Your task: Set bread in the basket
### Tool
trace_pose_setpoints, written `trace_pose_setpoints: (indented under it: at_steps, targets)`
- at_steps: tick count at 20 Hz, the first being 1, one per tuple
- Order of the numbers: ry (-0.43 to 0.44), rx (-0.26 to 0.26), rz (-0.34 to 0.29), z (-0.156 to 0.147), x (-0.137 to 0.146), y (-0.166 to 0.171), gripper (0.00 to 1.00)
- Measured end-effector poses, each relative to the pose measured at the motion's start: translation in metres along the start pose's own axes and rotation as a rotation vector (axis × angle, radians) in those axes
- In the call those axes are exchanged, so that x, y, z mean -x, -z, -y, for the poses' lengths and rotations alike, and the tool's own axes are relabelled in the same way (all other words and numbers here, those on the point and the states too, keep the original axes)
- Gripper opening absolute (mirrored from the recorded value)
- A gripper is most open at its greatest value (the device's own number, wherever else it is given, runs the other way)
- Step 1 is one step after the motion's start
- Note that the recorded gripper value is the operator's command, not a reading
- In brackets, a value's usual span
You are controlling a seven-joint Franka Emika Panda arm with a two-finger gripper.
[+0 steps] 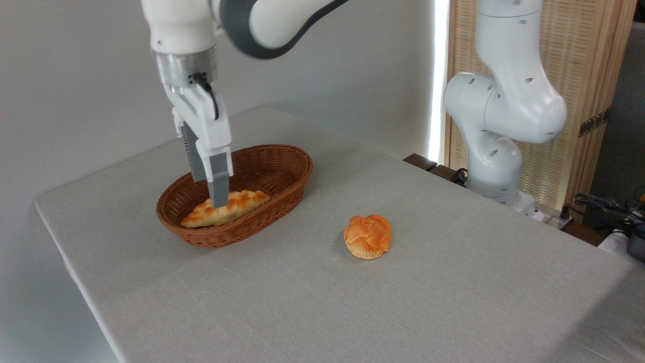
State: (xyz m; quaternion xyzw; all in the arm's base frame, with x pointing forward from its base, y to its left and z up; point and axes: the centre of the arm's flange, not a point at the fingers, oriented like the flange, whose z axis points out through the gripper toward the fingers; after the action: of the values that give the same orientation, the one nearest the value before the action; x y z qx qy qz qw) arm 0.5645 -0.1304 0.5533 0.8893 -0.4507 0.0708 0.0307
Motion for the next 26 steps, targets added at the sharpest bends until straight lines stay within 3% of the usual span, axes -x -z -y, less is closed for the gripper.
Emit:
trace_pose_setpoints:
  at_steps: [4, 7, 13, 26]
  targets:
    - [0.070, -0.016, 0.012, 0.040, 0.063, 0.044, 1.00]
    - [0.112, 0.019, 0.044, 0.053, 0.089, 0.070, 1.00]
    - [0.115, 0.060, 0.078, 0.050, 0.091, 0.068, 1.00]
    - [0.108, 0.051, 0.110, 0.060, 0.084, 0.073, 1.00]
